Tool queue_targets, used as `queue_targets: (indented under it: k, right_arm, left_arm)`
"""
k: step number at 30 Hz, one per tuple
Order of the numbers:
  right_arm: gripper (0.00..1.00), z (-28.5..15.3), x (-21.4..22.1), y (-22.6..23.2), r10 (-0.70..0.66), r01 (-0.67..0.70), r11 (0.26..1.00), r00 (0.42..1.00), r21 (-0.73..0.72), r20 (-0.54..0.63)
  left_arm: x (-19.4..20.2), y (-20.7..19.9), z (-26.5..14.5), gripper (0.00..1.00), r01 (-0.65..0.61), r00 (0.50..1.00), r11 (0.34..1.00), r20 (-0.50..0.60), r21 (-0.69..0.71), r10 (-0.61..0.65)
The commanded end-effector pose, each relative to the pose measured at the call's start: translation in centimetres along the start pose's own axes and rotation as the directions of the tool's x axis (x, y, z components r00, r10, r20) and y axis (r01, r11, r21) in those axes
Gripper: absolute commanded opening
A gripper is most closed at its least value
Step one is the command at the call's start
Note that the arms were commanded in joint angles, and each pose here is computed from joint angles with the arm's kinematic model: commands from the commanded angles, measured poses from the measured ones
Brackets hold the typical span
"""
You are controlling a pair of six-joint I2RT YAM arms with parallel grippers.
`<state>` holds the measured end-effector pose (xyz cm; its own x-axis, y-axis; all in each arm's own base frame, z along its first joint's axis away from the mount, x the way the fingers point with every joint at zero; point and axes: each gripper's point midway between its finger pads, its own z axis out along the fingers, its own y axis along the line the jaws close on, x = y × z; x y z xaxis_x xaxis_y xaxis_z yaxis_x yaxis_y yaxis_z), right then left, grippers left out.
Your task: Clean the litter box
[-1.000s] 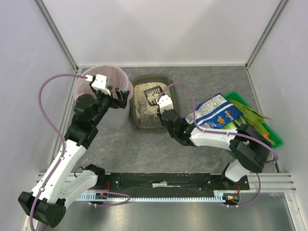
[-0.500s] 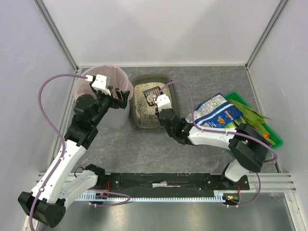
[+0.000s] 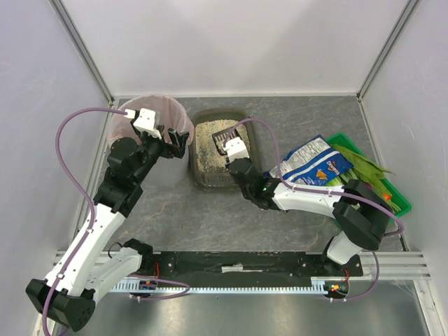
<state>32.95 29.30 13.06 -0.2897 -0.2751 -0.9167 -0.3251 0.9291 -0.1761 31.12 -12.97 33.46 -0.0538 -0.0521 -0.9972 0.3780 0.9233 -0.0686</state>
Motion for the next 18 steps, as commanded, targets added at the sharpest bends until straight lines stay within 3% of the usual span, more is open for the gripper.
queue_targets:
  k: [1,3,5,6,8,10,11,12,13,14,15,16,17,18]
  right_arm:
    - [0.0,0.0,-1.5,-1.1,0.041,-0.041,0.994,0.999,0.099,0.002]
    - [0.0,-0.1,-3.2,-0.1,0.145,-0.142,0.988,0.988,-0.054,0.056]
    - [0.0,-0.9,-3.1,2.2,0.064,-0.058,0.993,0.996,-0.101,0.06]
    - [0.0,-0.7,-2.8,0.6,0.015,-0.016,1.0,0.999,0.011,0.041]
    - [0.0,0.1,-3.1,-2.4,0.058,-0.06,0.991,0.998,0.116,0.02]
    - [0.0,0.0,-1.9,-0.8,0.14,-0.139,0.989,0.99,-0.054,0.005]
    - [0.0,-0.6,-3.8,0.7,0.167,-0.157,0.979,0.983,-0.127,0.072]
    - [0.0,-1.0,-3.3,1.8,0.111,-0.1,0.985,0.992,-0.143,0.066]
    - [0.0,-1.1,-4.8,0.9,0.062,-0.058,0.998,0.994,-0.036,0.09]
    - [0.0,-0.6,-2.6,0.2,-0.027,0.027,0.999,1.0,0.045,0.006]
    - [0.0,-0.3,-2.7,-1.0,-0.014,0.014,0.995,1.0,0.098,-0.003]
    - [0.0,-0.1,-1.9,-0.8,0.013,-0.012,0.999,1.0,0.048,-0.021]
    - [0.0,0.3,-3.3,-1.8,0.167,-0.167,0.986,0.986,0.006,0.023]
    - [0.0,0.1,-3.6,-0.8,0.213,-0.21,0.975,0.976,-0.077,0.041]
  left_arm:
    - [-1.7,-0.1,-0.3,0.88,-0.035,0.998,0.999,0.06,0.004,0.035]
    - [-1.6,0.0,-0.2,0.88,-0.038,0.998,0.999,0.059,0.001,0.038]
    - [-1.7,0.0,-0.3,0.88,-0.037,0.997,0.999,0.061,0.001,0.037]
    - [-1.6,0.0,-0.2,0.88,-0.037,0.998,0.999,0.059,0.001,0.037]
    - [-1.7,-0.1,-0.3,0.88,-0.037,0.998,0.999,0.06,0.004,0.037]
    - [-1.8,0.0,-0.4,0.88,-0.038,0.997,0.999,0.065,0.001,0.038]
    - [-1.7,0.0,-0.4,0.88,-0.04,0.997,0.999,0.064,-0.001,0.04]
    - [-1.7,0.0,-0.4,0.88,-0.04,0.997,0.999,0.062,0.001,0.04]
    - [-1.7,0.0,-0.3,0.88,-0.038,0.997,0.999,0.062,0.001,0.038]
    - [-1.7,0.0,-0.3,0.88,-0.037,0.997,0.999,0.062,0.001,0.037]
    - [-1.6,0.0,-0.2,0.88,-0.037,0.998,0.999,0.059,0.001,0.037]
    - [-1.5,0.0,-0.3,0.88,-0.037,0.998,0.999,0.057,0.002,0.037]
    - [-1.4,0.0,-0.2,0.88,-0.037,0.998,0.999,0.054,0.001,0.037]
    - [-1.5,0.0,-0.2,0.88,-0.038,0.998,0.999,0.056,0.001,0.038]
